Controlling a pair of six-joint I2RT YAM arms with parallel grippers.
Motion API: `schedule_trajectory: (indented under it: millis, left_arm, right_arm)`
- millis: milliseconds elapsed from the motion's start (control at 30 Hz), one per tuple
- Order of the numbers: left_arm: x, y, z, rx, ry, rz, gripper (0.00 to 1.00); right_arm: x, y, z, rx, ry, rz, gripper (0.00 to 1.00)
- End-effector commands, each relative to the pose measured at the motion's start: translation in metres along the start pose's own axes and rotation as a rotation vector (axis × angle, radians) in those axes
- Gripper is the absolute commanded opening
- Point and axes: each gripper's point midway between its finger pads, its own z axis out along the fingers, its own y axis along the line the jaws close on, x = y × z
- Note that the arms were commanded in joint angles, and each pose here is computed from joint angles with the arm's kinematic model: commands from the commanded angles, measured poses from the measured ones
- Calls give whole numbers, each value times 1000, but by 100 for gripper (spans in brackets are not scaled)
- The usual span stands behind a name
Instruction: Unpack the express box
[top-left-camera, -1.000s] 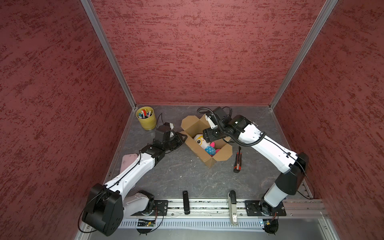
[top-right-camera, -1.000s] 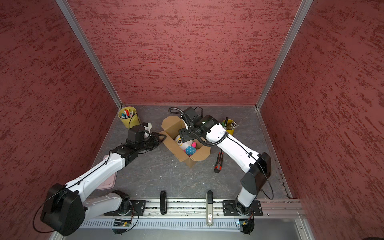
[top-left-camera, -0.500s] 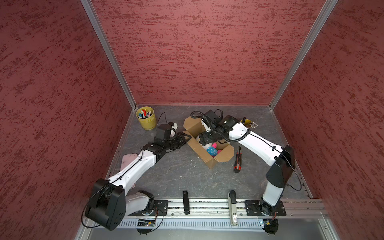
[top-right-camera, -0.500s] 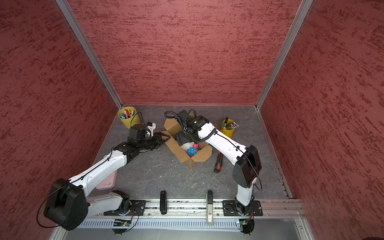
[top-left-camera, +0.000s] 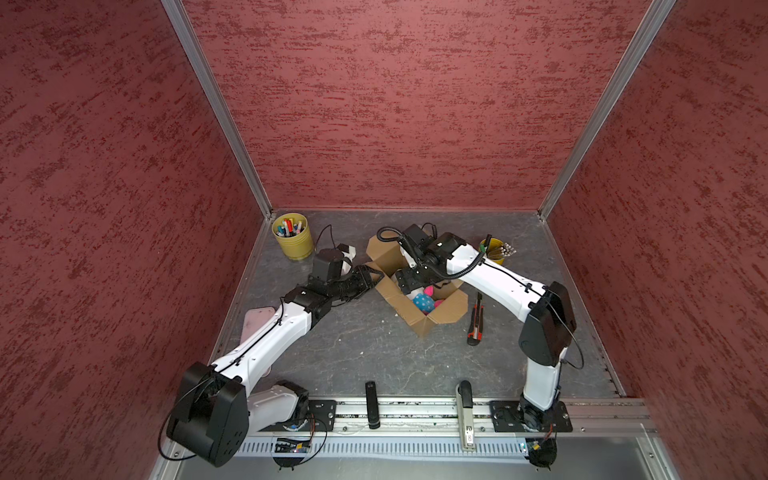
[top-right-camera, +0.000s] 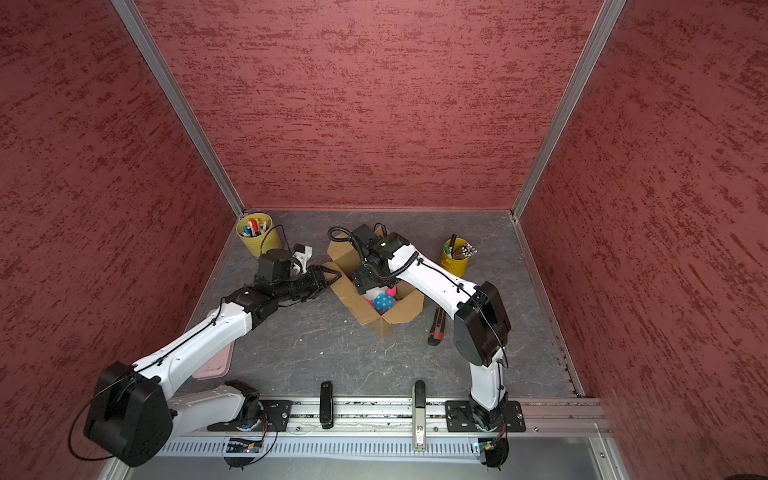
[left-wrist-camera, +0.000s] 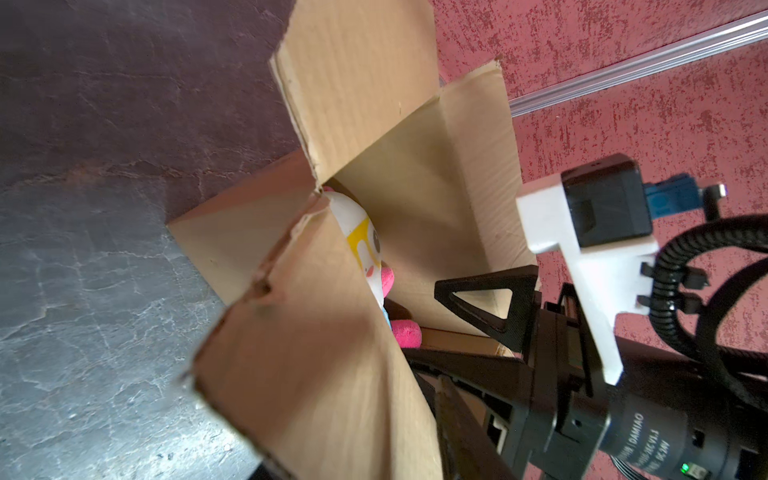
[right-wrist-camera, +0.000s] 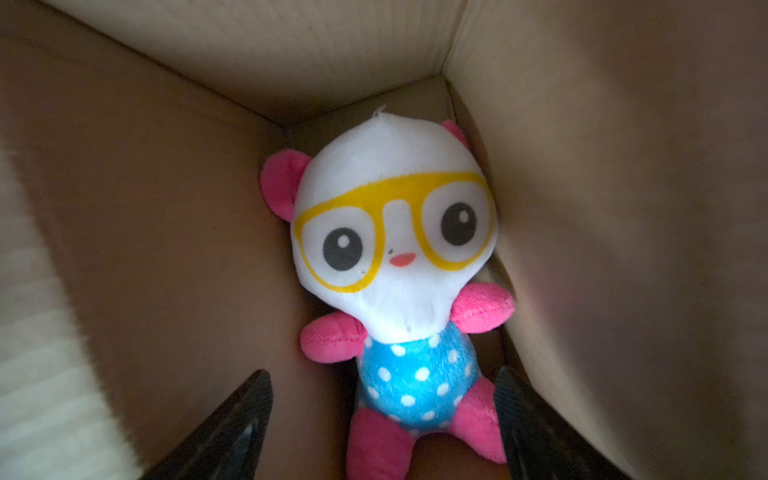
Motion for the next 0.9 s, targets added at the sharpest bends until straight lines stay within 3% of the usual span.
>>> schedule_trajectory:
  millis: [0, 533, 867]
  left_arm:
    - [-5, -9, 0, 6, -9, 29, 44]
    - [-1, -9, 7, -13, 3, 30, 43]
    - [0, -9, 9, -18, 8, 31, 43]
  right_arm:
    - [4, 0, 12, -18, 29, -52, 86]
    - [23, -1, 45, -52, 121, -150, 84]
    - [29, -5, 63, -60, 151, -147, 84]
